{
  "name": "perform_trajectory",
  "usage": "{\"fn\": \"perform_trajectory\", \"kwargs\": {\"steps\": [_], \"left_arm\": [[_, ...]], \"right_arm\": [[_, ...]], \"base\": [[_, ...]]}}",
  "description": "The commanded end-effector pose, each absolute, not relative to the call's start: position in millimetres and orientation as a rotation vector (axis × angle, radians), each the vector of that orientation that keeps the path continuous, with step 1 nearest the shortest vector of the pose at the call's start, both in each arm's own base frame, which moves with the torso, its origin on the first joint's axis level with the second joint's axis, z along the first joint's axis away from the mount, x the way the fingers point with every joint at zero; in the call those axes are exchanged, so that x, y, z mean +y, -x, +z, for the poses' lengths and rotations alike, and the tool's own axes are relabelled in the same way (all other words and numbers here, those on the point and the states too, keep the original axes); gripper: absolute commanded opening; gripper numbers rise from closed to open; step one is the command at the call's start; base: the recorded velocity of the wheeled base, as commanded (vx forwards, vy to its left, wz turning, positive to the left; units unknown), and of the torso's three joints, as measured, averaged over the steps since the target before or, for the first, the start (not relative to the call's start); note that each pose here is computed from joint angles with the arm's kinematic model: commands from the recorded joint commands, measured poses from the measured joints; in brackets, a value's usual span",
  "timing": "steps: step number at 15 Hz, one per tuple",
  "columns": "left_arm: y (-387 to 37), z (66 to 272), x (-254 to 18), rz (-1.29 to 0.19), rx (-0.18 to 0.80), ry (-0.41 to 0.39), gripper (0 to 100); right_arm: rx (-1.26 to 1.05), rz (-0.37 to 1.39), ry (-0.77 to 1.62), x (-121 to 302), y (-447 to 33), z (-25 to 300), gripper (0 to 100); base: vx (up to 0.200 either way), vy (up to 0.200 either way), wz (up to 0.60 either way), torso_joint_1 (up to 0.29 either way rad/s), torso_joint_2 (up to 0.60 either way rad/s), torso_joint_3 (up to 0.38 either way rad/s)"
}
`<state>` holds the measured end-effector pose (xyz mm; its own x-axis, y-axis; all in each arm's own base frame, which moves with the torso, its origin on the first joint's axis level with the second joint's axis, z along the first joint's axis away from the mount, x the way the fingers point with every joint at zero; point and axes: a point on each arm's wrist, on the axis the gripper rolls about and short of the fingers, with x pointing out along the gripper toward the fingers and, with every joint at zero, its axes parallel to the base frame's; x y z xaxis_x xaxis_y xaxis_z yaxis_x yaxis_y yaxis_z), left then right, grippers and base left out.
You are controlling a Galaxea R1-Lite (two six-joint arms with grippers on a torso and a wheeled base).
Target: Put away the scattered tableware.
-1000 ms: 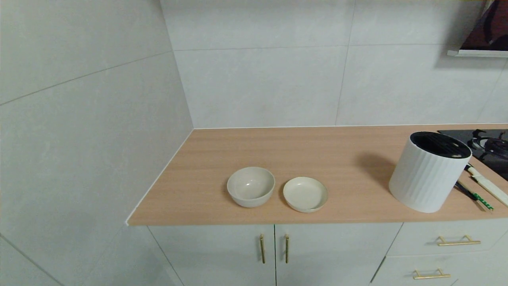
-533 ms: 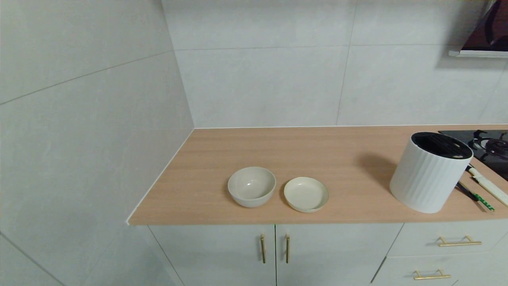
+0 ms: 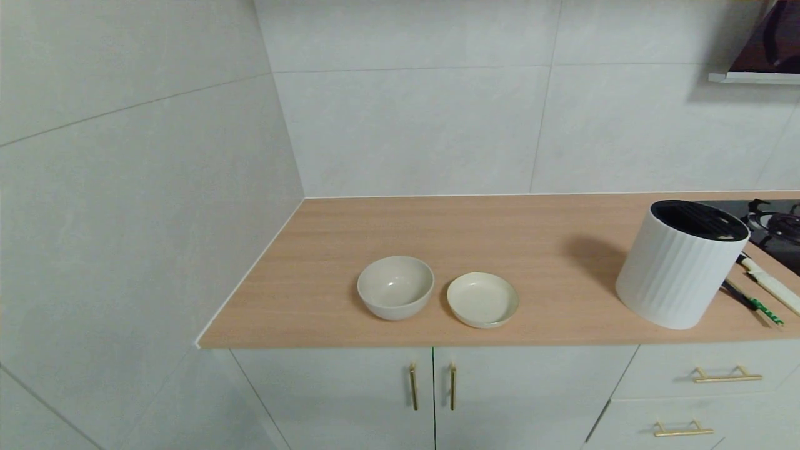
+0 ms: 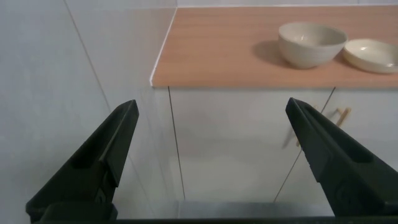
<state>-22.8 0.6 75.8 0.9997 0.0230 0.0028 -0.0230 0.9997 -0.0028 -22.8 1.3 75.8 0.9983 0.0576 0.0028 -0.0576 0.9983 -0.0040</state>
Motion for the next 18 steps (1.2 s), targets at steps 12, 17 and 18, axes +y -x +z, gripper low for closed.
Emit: {"fn": "perform_trajectory", "kwargs": {"steps": [12, 17, 18], "left_arm": [[22.7, 75.8, 0.6, 0.025, -0.002, 0.003, 100], [22.7, 75.8, 0.6, 0.023, -0.002, 0.003, 100], [22.7, 75.8, 0.6, 0.023, -0.002, 0.003, 100]], "right_arm": [[-0.003, 0.058, 0.005, 1.3, 22.8, 75.8, 100], [-0.003, 0.058, 0.005, 1.3, 22.8, 75.8, 100], [-0.003, 0.058, 0.005, 1.3, 22.8, 75.8, 100]], "base": [[0.0, 0.0, 0.0, -0.238, 0.53, 0.288], [0.0, 0.0, 0.0, -0.21, 0.5, 0.288], [0.0, 0.0, 0.0, -0.193, 0.49, 0.295]]}}
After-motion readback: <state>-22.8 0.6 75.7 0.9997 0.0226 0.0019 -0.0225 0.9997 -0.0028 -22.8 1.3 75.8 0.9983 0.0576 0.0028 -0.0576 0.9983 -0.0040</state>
